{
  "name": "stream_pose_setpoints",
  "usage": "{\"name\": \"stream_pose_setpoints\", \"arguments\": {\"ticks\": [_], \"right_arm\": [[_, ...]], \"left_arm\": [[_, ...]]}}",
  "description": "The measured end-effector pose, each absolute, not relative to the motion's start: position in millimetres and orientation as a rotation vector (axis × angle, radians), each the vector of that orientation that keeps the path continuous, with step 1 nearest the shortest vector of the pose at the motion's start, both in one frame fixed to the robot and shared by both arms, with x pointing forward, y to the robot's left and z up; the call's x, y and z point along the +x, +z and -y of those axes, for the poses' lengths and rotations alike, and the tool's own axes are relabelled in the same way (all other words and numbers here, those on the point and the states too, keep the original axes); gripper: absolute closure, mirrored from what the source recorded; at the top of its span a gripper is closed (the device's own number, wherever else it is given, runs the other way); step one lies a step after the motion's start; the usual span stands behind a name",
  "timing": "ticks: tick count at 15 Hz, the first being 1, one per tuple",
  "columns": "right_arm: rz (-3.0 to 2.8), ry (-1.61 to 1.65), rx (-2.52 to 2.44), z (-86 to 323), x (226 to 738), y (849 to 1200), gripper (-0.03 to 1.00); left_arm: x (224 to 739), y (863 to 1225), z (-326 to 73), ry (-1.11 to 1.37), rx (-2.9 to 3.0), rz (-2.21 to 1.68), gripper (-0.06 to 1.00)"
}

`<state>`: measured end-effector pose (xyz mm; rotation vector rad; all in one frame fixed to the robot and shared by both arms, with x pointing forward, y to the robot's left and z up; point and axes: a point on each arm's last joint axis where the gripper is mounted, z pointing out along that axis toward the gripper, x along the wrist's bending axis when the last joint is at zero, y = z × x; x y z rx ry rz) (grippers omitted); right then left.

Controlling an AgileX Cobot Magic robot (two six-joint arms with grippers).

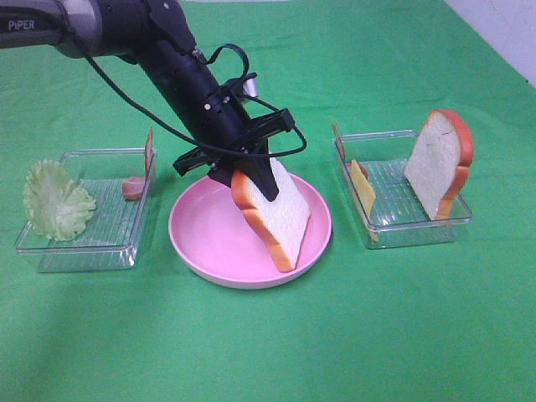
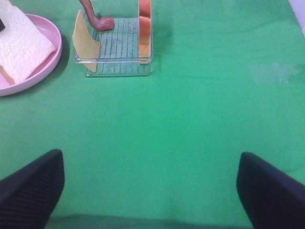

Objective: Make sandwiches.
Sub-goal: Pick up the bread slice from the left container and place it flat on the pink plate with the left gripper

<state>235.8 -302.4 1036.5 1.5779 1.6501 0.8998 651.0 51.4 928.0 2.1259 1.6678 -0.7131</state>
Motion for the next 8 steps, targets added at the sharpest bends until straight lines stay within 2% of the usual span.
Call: {"name": "stream_pose_setpoints", "arguments": {"ticks": [2,3,6,7,8], "right_arm": [[-1.650,0.900,1.578,302,236,1037,0.03],[-1.650,0.900,1.578,302,236,1037,0.03],[-1.650,0.900,1.578,302,236,1037,0.03],[-1.650,0.900,1.578,302,236,1037,0.03],[-1.650,0.900,1.578,302,236,1037,0.03]], "left_arm": [[652,928,-52,-0.695,2.119,-1.677,0.72],[653,927,-53,-0.681,2.111,-1.707,0.65],[655,923,-56,-0.623,2.146,-1.752,0.20],[657,927,-55,-0.613,2.151,-1.744,0.10],[661,934,-54,-0.578,2.153,-1.724,0.06]]}}
